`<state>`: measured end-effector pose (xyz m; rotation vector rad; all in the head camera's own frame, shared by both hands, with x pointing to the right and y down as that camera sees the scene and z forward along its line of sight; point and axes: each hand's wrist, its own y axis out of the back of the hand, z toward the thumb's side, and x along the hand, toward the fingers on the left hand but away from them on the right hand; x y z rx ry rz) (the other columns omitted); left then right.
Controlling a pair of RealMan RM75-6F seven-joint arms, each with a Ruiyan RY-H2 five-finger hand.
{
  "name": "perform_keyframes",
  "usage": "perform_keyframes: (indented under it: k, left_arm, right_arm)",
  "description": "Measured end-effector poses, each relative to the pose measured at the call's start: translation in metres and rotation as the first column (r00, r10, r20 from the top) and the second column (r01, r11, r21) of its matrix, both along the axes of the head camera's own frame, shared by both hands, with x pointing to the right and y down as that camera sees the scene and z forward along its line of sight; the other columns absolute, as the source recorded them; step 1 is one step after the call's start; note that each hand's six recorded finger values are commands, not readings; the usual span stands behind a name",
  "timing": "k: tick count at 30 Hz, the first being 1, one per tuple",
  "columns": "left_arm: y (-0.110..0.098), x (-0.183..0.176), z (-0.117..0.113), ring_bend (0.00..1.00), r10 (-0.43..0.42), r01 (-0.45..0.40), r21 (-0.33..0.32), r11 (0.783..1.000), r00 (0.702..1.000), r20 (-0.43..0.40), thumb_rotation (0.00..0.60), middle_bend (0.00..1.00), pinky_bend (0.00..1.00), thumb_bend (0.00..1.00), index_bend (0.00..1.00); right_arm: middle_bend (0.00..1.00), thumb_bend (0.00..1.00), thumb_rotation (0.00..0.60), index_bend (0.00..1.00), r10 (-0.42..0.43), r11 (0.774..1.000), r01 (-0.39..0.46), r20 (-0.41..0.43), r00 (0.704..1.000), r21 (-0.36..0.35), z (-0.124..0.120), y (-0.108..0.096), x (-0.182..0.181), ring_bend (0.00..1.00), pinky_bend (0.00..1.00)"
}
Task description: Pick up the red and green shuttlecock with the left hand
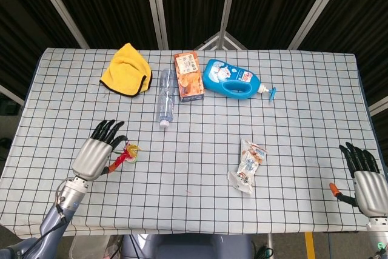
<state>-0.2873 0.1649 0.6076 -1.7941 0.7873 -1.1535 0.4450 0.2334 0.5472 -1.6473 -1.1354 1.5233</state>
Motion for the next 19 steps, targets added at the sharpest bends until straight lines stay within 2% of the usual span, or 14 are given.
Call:
perform_keyframes:
  k: [4,7,11,15,19]
  left_arm:
    - [0.0,-0.014,-0.018,0.0,-0.034,0.035,0.021,0.999,0.999,-0.036,0.6,0.0,0.0,0.14,0.0]
    - [0.004,-0.038,-0.031,0.0,-0.077,0.078,0.03,0.997,0.997,-0.031,0.6,0.0,0.0,0.14,0.0]
    - [0.021,-0.077,-0.043,0.0,-0.123,0.122,0.039,0.992,0.992,0.013,0.6,0.0,0.0,0.14,0.0]
    - [0.039,-0.109,-0.046,0.0,-0.141,0.137,0.057,0.989,0.988,0.069,0.6,0.0,0.0,0.13,0.0]
    - [0.066,-0.141,-0.046,0.0,-0.171,0.17,0.018,0.985,0.978,0.119,0.6,0.0,0.0,0.13,0.0]
  right_arm:
    - [0.0,0.33,0.6,0.0,-0.003,1.0,0.003,-0.001,1.0,0.0,0.0,0.0,0.0,0.0,0.0]
    - [0.0,0.33,0.6,0.0,-0.008,1.0,0.008,-0.005,1.0,-0.002,0.0,0.001,-0.001,0.0,0.0]
    - [0.0,0.33,0.6,0.0,-0.013,1.0,0.013,-0.011,1.0,-0.003,0.0,0.001,-0.002,0.0,0.0]
    - [0.0,0.33,0.6,0.0,-0.018,1.0,0.018,-0.015,1.0,-0.004,0.001,0.002,-0.003,0.0,0.0]
    - [0.0,0.33,0.6,0.0,-0.023,1.0,0.023,-0.015,1.0,-0.003,0.002,0.001,-0.004,0.0,0.0]
